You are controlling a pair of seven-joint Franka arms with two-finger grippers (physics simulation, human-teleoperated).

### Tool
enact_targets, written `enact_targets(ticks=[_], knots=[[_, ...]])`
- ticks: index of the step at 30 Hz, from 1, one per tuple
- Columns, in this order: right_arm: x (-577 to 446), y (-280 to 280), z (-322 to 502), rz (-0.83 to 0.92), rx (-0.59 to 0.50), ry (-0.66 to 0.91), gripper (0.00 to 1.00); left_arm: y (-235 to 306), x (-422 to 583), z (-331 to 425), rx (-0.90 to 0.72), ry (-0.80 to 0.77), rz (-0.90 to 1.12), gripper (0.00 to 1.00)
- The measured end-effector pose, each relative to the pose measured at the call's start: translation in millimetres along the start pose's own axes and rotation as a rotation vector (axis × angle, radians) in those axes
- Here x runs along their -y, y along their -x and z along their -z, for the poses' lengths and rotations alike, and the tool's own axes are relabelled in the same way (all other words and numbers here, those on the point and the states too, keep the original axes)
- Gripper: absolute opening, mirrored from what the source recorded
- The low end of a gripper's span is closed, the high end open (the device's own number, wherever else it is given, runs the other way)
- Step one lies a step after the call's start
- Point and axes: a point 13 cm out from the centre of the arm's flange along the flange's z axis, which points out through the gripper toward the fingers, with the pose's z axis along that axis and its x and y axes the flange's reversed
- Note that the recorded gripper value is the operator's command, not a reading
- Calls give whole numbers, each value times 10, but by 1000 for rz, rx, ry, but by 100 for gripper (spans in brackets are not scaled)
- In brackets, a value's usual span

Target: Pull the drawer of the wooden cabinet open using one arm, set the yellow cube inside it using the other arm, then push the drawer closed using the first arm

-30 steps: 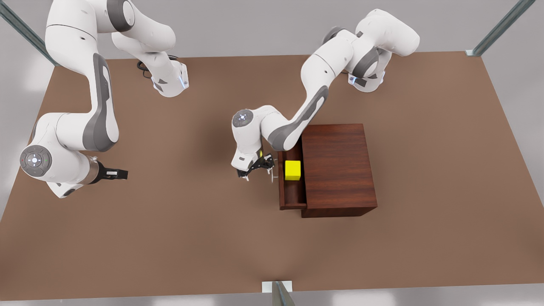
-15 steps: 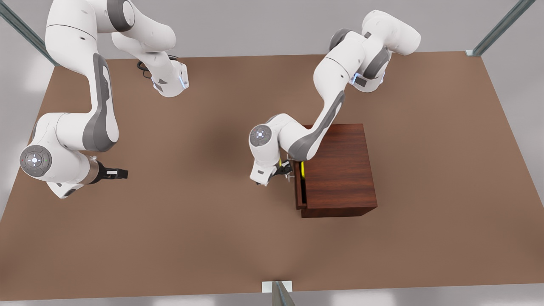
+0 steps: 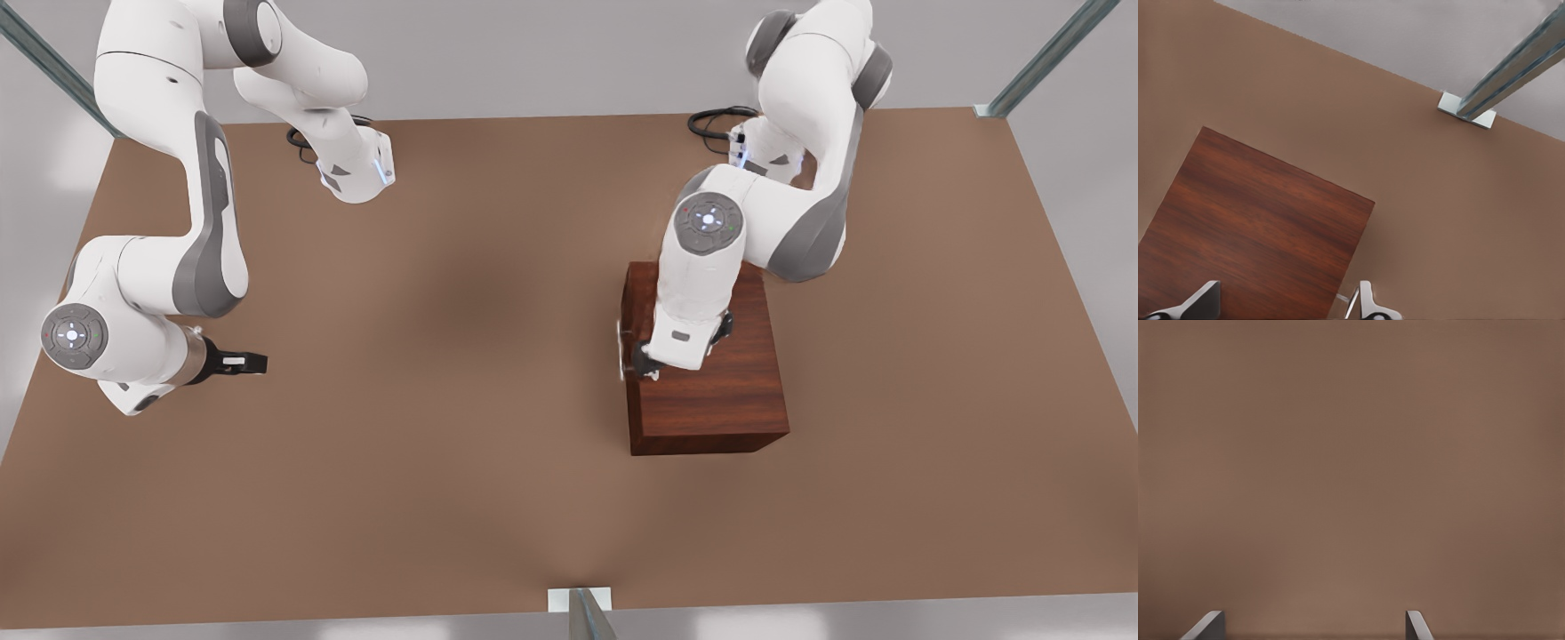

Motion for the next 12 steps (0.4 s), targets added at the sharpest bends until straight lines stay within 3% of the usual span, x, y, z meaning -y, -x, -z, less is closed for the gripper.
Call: enact_targets(ticks=[2,4,12], knots=[[5,0,0,0,0,0,100,764,-1366,-144,-119,40,131,100],[13,0,-1,-1,0,0,100,611,-2288,-252,-196,47,154,100],[14,0,-1,1,0,0,100,728,-2111,12,-111,-80,-134,100]])
